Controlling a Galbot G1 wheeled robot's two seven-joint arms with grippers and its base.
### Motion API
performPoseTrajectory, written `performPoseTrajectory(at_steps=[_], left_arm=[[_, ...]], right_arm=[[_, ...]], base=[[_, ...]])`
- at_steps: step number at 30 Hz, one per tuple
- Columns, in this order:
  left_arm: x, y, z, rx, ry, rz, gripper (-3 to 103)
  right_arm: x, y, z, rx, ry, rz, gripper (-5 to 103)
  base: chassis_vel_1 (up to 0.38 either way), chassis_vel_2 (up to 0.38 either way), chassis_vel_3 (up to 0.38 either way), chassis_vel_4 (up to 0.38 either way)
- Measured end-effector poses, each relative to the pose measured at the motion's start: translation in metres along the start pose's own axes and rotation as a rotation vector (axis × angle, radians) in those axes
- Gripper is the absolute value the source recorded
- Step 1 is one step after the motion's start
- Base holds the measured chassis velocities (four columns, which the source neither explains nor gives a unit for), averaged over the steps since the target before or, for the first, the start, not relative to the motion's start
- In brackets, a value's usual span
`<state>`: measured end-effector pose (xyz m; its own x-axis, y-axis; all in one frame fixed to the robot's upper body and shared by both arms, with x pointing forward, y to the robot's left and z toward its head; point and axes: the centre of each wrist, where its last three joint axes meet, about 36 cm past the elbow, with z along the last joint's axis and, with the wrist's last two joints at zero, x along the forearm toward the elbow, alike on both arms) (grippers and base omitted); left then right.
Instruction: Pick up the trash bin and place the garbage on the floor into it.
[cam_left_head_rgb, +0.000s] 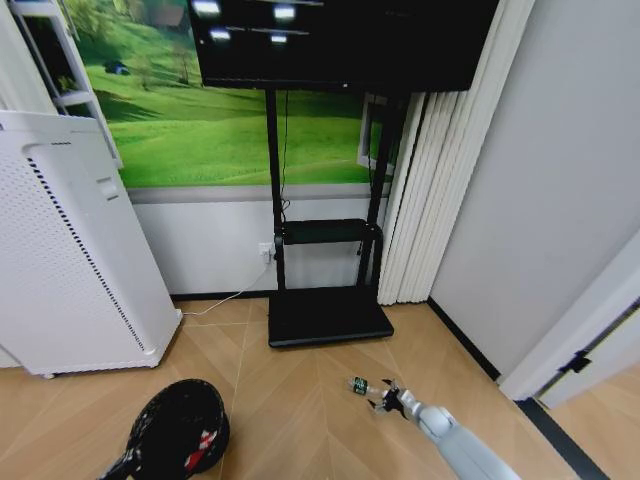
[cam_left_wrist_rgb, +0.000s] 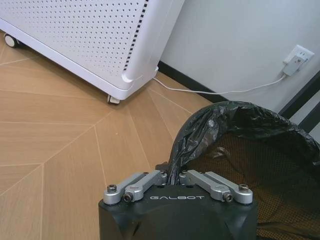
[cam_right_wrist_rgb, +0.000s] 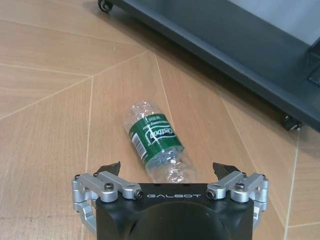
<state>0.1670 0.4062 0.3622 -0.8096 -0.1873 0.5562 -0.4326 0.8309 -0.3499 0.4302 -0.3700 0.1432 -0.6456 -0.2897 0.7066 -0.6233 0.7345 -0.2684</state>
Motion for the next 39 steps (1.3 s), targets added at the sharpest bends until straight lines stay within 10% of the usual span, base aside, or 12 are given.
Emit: performPoseTrajectory(at_steps=[16, 30, 39], left_arm=[[0.000, -0.002, 0.002, 0.012, 0.007, 0.002, 4], [-0.006, -0.003, 0.001, 0.013, 0.008, 0.010, 4], [-0.011, -0.006, -0.001, 0.011, 0.010, 0.015, 4]], right_arm=[[-0.043, 0.028, -0.028, -0.003, 0.032, 0.037, 97], [-0.034, 0.037, -0.008, 0.001, 0.051, 0.026, 39], [-0.018, 0.036, 0.009, -0.024, 0.054, 0.041, 21]], base=[[0.000, 0.000, 0.000, 0.000], [0.000, 0.000, 0.000, 0.000], [0.000, 0.000, 0.000, 0.000]])
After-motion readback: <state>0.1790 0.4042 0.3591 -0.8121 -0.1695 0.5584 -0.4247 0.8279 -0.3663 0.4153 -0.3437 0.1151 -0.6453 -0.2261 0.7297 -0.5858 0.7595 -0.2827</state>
